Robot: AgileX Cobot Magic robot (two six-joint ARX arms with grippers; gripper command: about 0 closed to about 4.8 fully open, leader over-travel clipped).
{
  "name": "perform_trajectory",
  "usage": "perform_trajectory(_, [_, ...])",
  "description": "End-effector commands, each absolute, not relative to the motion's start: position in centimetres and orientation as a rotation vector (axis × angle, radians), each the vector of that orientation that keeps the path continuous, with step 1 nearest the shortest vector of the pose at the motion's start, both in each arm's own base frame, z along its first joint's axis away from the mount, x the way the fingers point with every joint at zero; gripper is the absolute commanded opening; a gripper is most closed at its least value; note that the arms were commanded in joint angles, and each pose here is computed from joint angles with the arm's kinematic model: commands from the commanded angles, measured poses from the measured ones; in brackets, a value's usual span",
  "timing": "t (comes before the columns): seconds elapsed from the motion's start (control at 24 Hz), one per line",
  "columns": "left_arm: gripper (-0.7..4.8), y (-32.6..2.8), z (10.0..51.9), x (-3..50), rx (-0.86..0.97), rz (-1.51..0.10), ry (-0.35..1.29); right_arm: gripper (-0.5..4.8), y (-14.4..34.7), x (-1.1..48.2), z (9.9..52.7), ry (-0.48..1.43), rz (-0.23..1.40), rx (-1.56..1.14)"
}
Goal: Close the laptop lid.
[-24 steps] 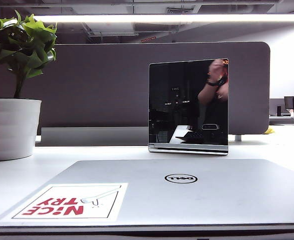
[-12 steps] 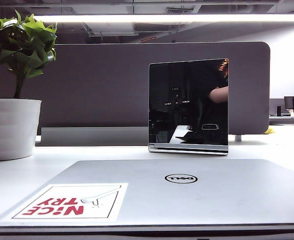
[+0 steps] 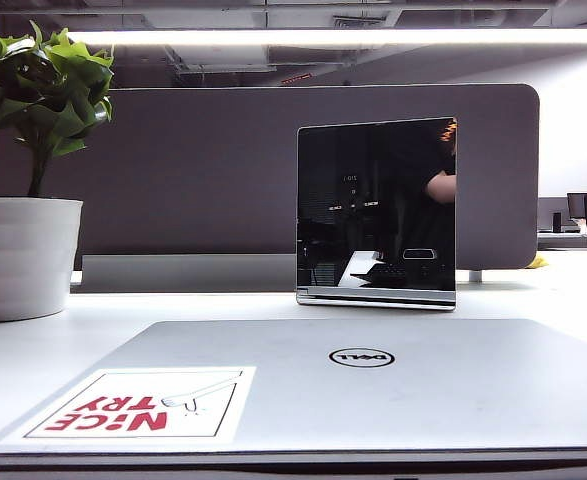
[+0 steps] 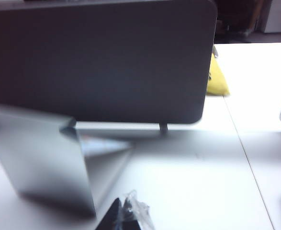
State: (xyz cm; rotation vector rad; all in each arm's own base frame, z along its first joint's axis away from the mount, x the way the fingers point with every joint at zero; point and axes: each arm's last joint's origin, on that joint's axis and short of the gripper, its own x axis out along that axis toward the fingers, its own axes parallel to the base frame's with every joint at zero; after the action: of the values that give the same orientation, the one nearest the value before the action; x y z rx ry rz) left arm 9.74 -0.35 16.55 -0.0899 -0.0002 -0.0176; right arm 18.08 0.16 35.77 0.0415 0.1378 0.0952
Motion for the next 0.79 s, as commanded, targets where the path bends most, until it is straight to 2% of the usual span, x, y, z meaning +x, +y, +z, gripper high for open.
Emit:
perform_trajectory(0.04, [-0.04,-0.4,16.7,9.7,-0.086,-0.021,-0.012,0.0,0.0,15.1,33.0,0.141,0.059,0.013])
perform_trajectory(0.33, [-0.04,-0.3,16.7,9.7,-0.086,-0.021,-0.012,0.0,-0.3,9.5,25.1,0.07,-0.004,0.055])
perform_trajectory(0.58, [-0.05,-0.3,16.7,9.7,-0.086,-0.021,-0.012,0.0,-0.6,9.4,18.8,0.143,-0.048,0.067])
perform_trajectory(0.79, [-0.05,-0.3,16.7,9.7,-0.086,-0.021,-0.012,0.0,-0.7,9.8,15.2,0.18,-0.072,0.095])
